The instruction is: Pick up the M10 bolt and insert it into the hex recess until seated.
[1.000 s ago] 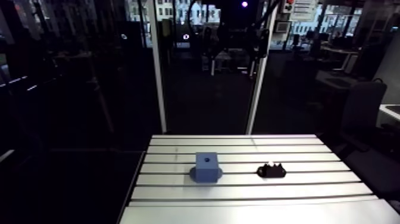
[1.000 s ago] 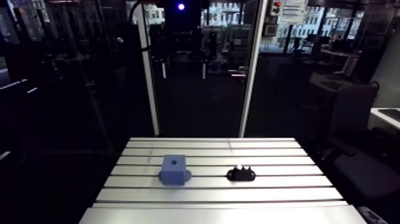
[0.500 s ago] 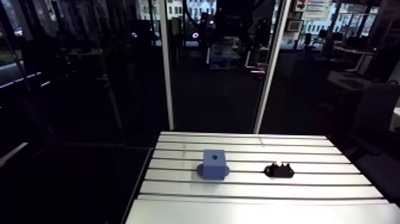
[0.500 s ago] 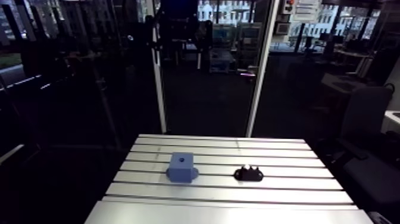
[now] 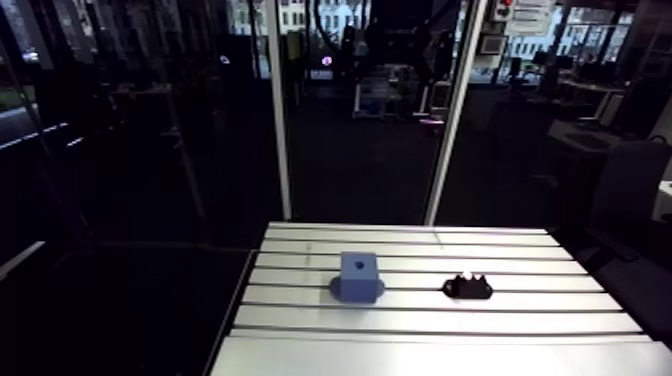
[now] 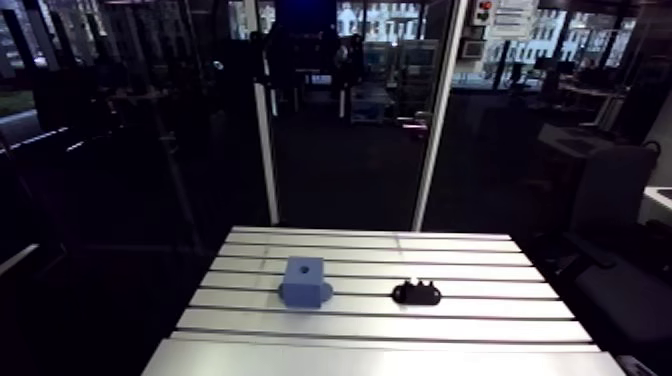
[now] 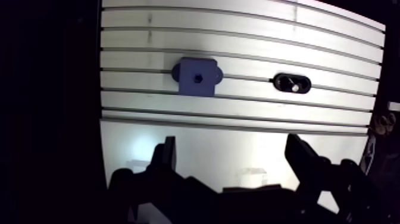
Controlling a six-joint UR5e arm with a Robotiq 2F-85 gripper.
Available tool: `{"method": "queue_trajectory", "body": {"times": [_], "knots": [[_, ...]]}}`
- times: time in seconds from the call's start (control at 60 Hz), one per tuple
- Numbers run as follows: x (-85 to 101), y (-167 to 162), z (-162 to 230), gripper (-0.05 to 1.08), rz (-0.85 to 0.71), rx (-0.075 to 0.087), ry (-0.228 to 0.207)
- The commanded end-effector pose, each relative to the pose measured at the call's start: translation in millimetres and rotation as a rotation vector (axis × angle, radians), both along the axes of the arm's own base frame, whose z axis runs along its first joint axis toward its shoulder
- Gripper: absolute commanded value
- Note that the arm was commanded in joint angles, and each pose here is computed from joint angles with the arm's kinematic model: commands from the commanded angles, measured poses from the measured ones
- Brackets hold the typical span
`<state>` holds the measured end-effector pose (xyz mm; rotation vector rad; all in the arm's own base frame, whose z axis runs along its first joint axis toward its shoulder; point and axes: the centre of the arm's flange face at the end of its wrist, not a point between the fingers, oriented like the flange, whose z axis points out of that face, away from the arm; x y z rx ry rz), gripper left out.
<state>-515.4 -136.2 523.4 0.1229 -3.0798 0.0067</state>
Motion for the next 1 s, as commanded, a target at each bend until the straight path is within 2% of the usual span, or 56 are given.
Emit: {"method": "queue_trajectory", "body": {"times": [0.017,0.35,0.467,0.55,0.7,0.867,0.983,1.0], "knots": [[-0.7,9,0,0.01,0.000,0.052,0.000],[-6.1,31,-12,0.01,0.014,0.057,-0.010],[-14.8,69,-33,0.02,0.040,0.058,0.006],[-17.1,78,-36,0.02,0.063,0.057,0.018],[-16.1,105,-56,0.02,0.059,0.059,-0.012],[-17.8,117,-76,0.02,0.089,0.049,0.015],[-16.9,135,-96,0.02,0.089,0.038,0.035],[-16.3,138,-101,0.02,0.093,0.033,0.039]]}}
